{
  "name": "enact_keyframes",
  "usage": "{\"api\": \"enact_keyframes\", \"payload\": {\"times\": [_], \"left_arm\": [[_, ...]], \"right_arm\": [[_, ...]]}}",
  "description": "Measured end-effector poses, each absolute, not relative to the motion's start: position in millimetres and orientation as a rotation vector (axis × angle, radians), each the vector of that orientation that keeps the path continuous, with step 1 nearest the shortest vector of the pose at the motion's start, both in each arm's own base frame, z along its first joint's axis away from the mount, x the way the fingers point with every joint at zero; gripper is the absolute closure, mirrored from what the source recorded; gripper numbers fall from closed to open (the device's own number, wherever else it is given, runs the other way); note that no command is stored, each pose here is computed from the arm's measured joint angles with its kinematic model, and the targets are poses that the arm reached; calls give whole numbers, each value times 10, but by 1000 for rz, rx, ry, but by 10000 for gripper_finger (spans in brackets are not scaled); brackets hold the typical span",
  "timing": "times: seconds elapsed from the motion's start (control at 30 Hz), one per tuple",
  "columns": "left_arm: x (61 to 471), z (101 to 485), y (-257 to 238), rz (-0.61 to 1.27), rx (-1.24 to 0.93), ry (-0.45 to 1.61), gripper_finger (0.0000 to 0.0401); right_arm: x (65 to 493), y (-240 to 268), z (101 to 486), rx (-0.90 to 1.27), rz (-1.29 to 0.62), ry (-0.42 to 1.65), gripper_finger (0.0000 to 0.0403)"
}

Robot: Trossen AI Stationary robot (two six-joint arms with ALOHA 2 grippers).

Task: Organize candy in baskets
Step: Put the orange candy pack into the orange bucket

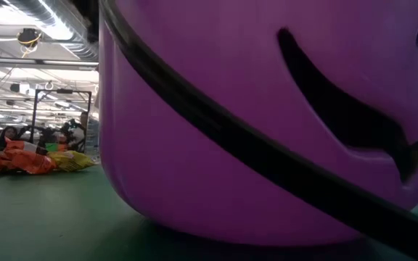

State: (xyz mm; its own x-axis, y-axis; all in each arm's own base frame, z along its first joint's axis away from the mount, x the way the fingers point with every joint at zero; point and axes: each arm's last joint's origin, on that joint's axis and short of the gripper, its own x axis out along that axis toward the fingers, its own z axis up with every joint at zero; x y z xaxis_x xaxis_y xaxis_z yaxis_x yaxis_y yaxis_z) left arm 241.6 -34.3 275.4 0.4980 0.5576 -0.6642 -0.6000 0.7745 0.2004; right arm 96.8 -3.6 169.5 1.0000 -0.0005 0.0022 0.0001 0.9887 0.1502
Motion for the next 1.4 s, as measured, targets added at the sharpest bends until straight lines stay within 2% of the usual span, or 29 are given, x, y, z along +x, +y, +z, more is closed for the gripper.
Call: {"api": "enact_keyframes", "payload": {"times": [0.33, 0.63, 0.87, 1.17, 1.4], "left_arm": [[2086, 2730, -948, 695, -53, 671, 235], [1771, 2536, -1160, 712, -55, 603, 235], [1626, 2215, -1166, 705, -135, 733, 235], [1531, 2032, -1173, 659, -207, 966, 235], [1498, 1920, -1140, 657, -202, 1012, 235]], "right_arm": [[968, -36, 1696, 151, 0, -3, 393], [968, -36, 1695, 151, 0, -3, 393], [968, -36, 1694, 151, -1, -2, 393], [968, -36, 1695, 151, 0, -2, 393], [968, -36, 1695, 151, 0, -2, 393]]}}
